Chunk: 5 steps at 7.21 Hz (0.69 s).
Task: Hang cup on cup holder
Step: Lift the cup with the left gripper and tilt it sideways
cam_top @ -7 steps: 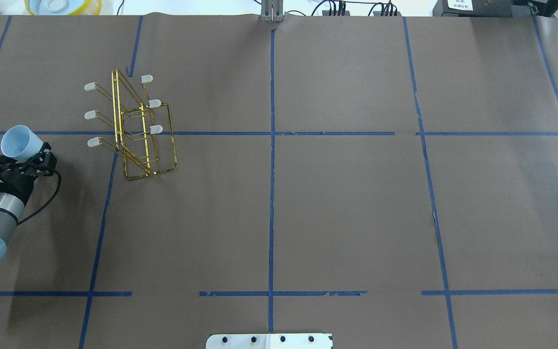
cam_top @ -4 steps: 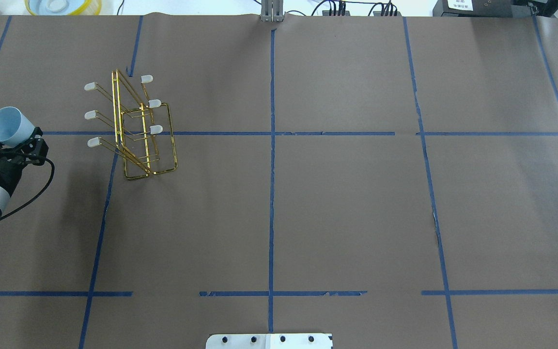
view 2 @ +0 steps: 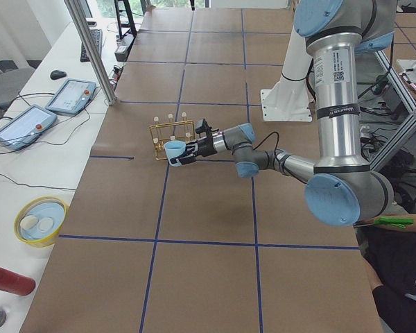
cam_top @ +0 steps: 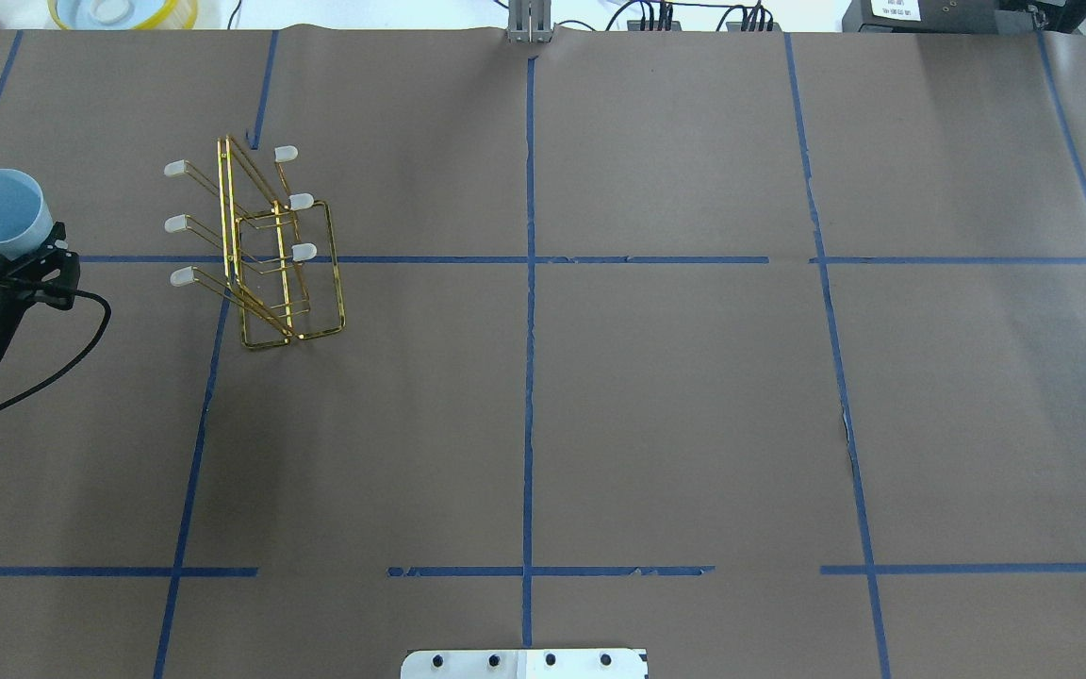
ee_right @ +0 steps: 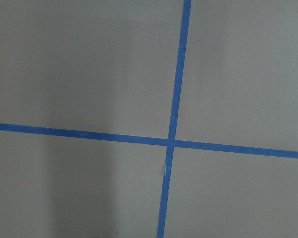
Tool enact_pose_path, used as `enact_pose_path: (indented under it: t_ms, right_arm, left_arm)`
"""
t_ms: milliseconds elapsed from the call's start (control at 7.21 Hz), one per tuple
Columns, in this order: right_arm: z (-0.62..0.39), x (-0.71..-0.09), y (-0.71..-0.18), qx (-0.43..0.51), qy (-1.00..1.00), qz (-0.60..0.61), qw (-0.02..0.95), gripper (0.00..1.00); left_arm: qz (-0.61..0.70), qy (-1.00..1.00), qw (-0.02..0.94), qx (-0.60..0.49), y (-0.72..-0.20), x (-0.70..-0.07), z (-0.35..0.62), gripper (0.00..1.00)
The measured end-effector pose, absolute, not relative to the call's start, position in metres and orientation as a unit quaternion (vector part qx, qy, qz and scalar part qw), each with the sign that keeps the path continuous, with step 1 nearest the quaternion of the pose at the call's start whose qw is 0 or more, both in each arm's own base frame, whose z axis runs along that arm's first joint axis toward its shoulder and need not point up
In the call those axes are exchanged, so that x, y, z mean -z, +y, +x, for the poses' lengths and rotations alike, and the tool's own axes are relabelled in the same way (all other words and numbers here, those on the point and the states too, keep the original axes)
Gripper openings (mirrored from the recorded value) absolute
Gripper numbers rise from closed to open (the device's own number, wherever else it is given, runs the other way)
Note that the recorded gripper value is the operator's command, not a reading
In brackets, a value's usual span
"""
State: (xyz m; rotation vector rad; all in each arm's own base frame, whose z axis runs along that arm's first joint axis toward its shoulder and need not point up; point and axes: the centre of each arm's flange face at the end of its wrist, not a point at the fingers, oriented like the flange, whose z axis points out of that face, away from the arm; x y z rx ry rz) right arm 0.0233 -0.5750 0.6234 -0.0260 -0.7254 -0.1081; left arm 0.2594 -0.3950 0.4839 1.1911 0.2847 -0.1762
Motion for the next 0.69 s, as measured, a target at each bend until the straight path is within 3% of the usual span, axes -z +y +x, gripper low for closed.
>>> enact_pose_path:
  t_ms: [694]
  right_arm:
    - [0.023,-0.624,-0.575,0.053,-0.355,-0.013,0.933,1.00]
  left_arm:
    - [0.563,-0.175,0.790,-0.169,-0.408,-0.429,0.218,0.00]
